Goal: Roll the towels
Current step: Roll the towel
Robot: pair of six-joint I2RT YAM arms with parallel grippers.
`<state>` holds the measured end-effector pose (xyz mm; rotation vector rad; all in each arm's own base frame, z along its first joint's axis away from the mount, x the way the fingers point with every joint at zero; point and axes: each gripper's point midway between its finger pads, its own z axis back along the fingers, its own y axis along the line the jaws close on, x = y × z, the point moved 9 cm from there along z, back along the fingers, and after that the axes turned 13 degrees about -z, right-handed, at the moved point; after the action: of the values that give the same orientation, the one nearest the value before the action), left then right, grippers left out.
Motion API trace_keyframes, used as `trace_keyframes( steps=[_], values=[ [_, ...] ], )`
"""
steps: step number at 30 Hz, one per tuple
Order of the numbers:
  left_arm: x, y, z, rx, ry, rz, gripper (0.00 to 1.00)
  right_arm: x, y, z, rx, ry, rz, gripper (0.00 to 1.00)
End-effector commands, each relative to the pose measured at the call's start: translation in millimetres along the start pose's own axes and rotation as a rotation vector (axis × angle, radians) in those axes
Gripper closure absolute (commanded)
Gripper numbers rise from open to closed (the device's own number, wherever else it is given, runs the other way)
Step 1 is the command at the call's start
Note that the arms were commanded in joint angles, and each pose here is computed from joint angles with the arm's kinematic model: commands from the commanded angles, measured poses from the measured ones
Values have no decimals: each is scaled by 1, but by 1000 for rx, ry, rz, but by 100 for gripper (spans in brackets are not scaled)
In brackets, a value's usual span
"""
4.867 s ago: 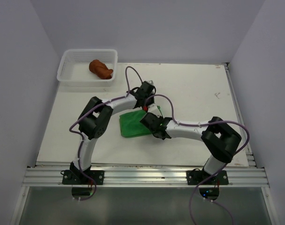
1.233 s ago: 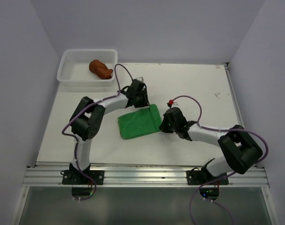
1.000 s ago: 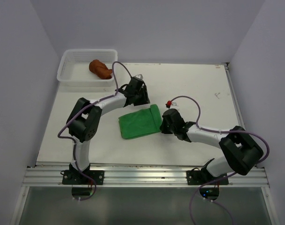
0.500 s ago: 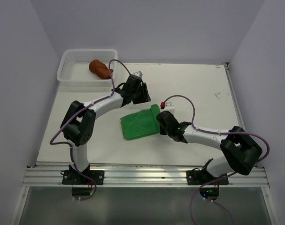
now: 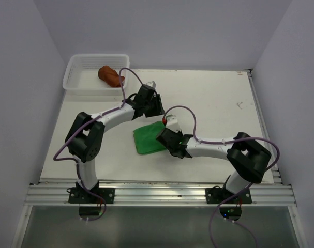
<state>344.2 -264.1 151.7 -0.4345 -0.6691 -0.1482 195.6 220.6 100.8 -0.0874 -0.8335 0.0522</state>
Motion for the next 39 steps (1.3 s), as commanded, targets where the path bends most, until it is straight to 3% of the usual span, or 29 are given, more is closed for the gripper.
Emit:
trace_keyframes(
  steps=[1, 21, 39],
  values=[
    [16, -6, 19, -38, -69, -17, 48, 6, 2, 4, -99, -60, 72, 100],
    [22, -9, 33, -82, -98, -29, 48, -4, 46, 2, -246, -88, 405, 100],
    [19, -17, 37, -173, -91, -49, 48, -27, 72, -10, -281, -14, 660, 100]
  ],
)
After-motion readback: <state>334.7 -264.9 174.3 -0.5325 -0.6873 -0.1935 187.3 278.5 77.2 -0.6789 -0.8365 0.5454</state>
